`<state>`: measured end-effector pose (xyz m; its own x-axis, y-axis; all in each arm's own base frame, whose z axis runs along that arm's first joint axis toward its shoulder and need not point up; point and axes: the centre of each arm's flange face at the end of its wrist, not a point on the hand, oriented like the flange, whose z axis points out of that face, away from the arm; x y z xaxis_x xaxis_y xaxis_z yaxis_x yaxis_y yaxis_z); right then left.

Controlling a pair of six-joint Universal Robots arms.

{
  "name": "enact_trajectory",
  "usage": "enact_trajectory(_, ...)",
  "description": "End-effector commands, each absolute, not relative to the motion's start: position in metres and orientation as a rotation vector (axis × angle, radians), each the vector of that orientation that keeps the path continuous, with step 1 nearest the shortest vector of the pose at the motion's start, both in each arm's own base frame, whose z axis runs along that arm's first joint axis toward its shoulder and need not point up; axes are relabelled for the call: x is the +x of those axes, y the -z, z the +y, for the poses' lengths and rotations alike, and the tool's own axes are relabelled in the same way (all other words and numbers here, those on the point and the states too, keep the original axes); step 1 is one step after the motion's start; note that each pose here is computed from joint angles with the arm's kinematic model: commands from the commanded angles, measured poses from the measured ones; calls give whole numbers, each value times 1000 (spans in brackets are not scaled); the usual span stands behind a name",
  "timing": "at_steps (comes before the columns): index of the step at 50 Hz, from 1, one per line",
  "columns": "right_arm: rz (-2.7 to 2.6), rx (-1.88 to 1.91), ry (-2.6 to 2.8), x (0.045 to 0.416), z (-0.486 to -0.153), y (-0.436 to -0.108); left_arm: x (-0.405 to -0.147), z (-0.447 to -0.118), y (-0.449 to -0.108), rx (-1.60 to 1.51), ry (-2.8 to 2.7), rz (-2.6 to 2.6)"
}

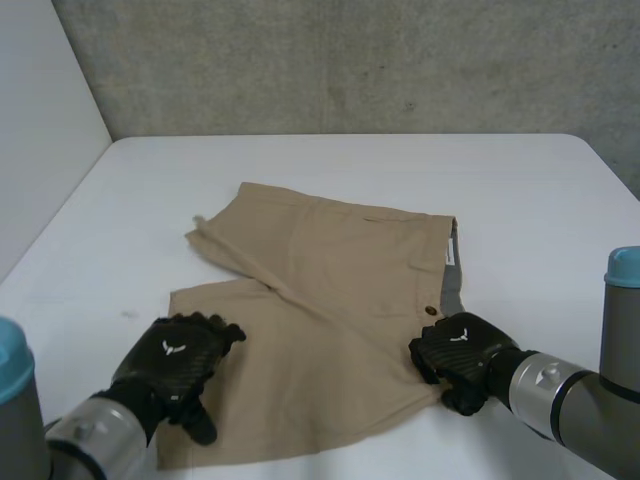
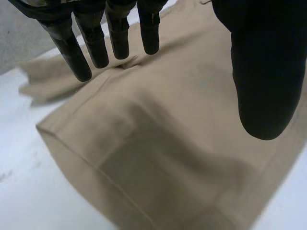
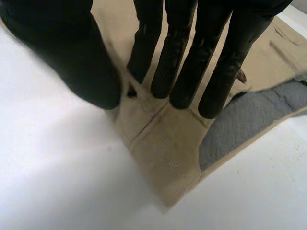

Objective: Fold the shorts.

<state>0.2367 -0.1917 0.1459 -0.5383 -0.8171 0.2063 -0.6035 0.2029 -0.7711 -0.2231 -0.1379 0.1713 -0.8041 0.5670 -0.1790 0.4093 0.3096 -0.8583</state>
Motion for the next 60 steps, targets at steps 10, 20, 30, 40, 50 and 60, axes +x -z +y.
enact_trajectory(10, 2275, -999, 1430, 254, -238, -159, -209, -104, -155, -976, -1465, -2520)
enact_trajectory(20, 2291, -972, 1480, 262, -244, -164, -210, -106, -147, -998, -1433, -2555)
enact_trajectory(30, 2286, -998, 1454, 268, -239, -159, -219, -98, -143, -1064, -1394, -2519)
enact_trajectory(40, 2288, -1006, 1444, 268, -236, -157, -227, -102, -132, -1091, -1392, -2509)
enact_trajectory(50, 2293, -1002, 1444, 267, -237, -157, -229, -106, -125, -1093, -1418, -2538)
enact_trajectory(60, 2293, -1002, 1456, 265, -238, -159, -235, -121, -129, -1029, -1550, -2508)
